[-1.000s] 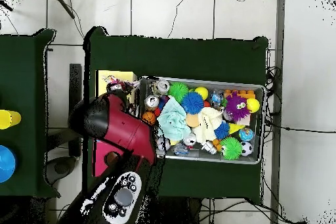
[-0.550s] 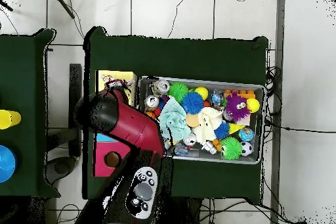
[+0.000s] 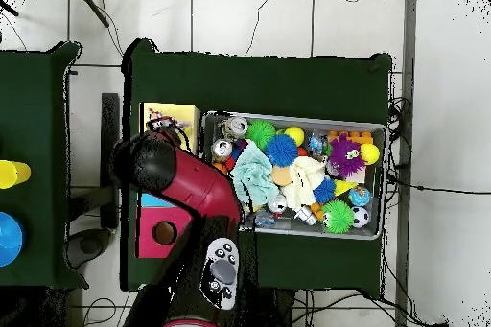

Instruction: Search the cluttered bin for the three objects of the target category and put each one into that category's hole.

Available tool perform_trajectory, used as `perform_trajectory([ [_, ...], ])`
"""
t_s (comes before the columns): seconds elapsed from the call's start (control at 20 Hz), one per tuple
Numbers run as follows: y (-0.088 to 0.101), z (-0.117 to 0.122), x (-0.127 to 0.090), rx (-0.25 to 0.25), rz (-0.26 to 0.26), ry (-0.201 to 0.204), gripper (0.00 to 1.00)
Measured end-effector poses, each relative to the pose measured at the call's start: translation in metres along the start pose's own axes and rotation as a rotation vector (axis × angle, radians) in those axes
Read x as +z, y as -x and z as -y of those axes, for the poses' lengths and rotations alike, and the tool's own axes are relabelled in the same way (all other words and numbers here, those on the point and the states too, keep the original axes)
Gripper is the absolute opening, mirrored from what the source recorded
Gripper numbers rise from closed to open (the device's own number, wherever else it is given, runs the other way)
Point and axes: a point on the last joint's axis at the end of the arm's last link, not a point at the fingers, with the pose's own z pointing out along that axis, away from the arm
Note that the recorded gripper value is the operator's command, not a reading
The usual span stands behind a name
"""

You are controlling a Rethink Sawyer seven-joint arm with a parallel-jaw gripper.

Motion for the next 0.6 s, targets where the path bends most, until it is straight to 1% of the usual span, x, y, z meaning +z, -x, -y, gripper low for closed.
perform_trajectory([
  [0.2,-0.007,-0.002,0.003,0.001,-0.023,0.002,0.0],
  [0.3,-0.01,-0.003,0.007,0.014,-0.057,0.003,0.0],
  [0.45,-0.01,-0.003,0.013,0.028,-0.084,0.004,0.0],
  [0.55,-0.009,-0.001,0.017,0.028,-0.088,0.007,0.0],
  [0.6,-0.007,0.0,0.021,0.02,-0.085,0.012,0.0],
])
